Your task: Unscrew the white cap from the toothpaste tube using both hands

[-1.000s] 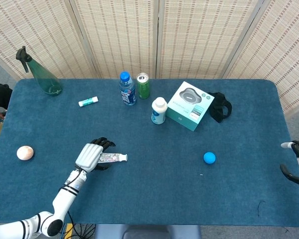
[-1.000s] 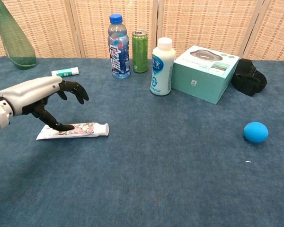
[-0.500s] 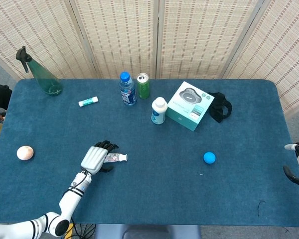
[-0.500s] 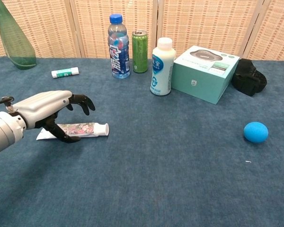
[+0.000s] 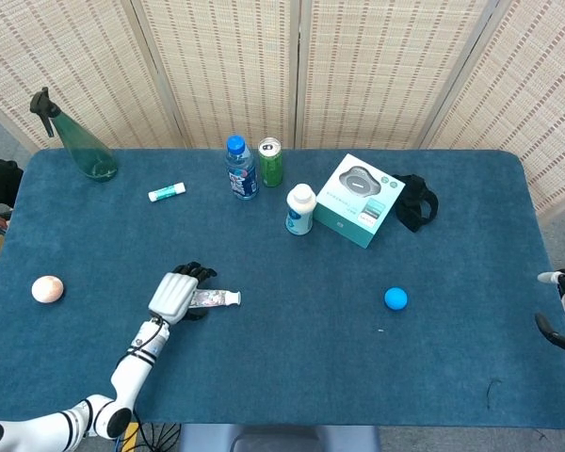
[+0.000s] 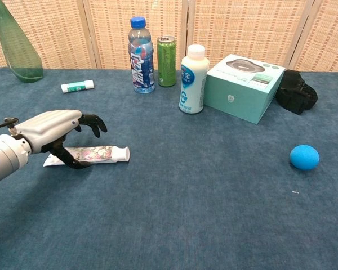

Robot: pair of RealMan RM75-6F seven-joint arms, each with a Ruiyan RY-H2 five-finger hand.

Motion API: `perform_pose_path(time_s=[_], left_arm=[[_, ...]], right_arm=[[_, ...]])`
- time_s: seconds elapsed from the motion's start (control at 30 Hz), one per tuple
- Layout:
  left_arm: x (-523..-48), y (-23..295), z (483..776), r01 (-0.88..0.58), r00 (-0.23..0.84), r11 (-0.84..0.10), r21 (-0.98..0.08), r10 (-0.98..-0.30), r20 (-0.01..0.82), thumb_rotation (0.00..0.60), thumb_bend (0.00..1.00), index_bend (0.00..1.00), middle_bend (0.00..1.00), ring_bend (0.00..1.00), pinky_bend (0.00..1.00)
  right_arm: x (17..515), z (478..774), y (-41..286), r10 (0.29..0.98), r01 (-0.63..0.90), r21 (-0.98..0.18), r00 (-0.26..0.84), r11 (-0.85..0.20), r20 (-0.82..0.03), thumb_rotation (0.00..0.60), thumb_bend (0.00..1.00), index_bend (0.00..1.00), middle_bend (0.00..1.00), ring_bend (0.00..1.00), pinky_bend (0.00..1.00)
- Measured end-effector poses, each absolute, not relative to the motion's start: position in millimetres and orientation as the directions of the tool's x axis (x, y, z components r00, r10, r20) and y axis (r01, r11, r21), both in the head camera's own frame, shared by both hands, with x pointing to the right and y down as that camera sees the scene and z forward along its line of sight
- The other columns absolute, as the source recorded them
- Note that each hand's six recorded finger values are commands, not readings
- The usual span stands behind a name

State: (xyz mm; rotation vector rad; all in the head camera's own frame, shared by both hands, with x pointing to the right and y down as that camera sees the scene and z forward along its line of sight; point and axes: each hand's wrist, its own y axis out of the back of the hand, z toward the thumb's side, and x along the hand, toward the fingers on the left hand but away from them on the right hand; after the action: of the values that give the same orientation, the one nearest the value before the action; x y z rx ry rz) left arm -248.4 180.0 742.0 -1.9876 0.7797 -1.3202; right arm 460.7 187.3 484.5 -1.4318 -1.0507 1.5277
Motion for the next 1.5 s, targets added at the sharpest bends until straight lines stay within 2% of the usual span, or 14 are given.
perform_pose_path(time_s=[0.43,0.8,1.03,1.5], left_arm=[[-275,170,743,-0.109,0.278,-0.617,-0.780,-0.772,0.572,0.600,0.17,0.33,0.36,0.20,0.21],[-263,171,741,-0.087,0.323,-0.635,-0.767,-0.747,0.581,0.600,0.17,0.33,0.36,0.21,0.21],[-256,169,743,-0.068,0.345,-0.640,-0.765,-0.735,0.584,0.600,0.26,0.36,0.37,0.21,0.21],[-263,169,746,-0.025,0.341,-0.647,-0.762,-0.722,0.602,0.600,0.27,0.38,0.39,0.22,0.21]], right_arm=[[461,484,187,0.934,-0.001,-0.936,-0.064,-0.352,-0.351,0.600,0.20,0.37,0.36,0.16,0.23],[462,482,189,0.936,-0.002,-0.938,-0.071,-0.347,-0.346,0.600,0.20,0.37,0.36,0.16,0.23],[465,480,193,0.936,-0.003,-0.939,-0.084,-0.345,-0.343,0.600,0.20,0.37,0.36,0.16,0.23],[465,481,192,0.934,-0.004,-0.937,-0.082,-0.350,-0.348,0.600,0.20,0.37,0.36,0.16,0.23]])
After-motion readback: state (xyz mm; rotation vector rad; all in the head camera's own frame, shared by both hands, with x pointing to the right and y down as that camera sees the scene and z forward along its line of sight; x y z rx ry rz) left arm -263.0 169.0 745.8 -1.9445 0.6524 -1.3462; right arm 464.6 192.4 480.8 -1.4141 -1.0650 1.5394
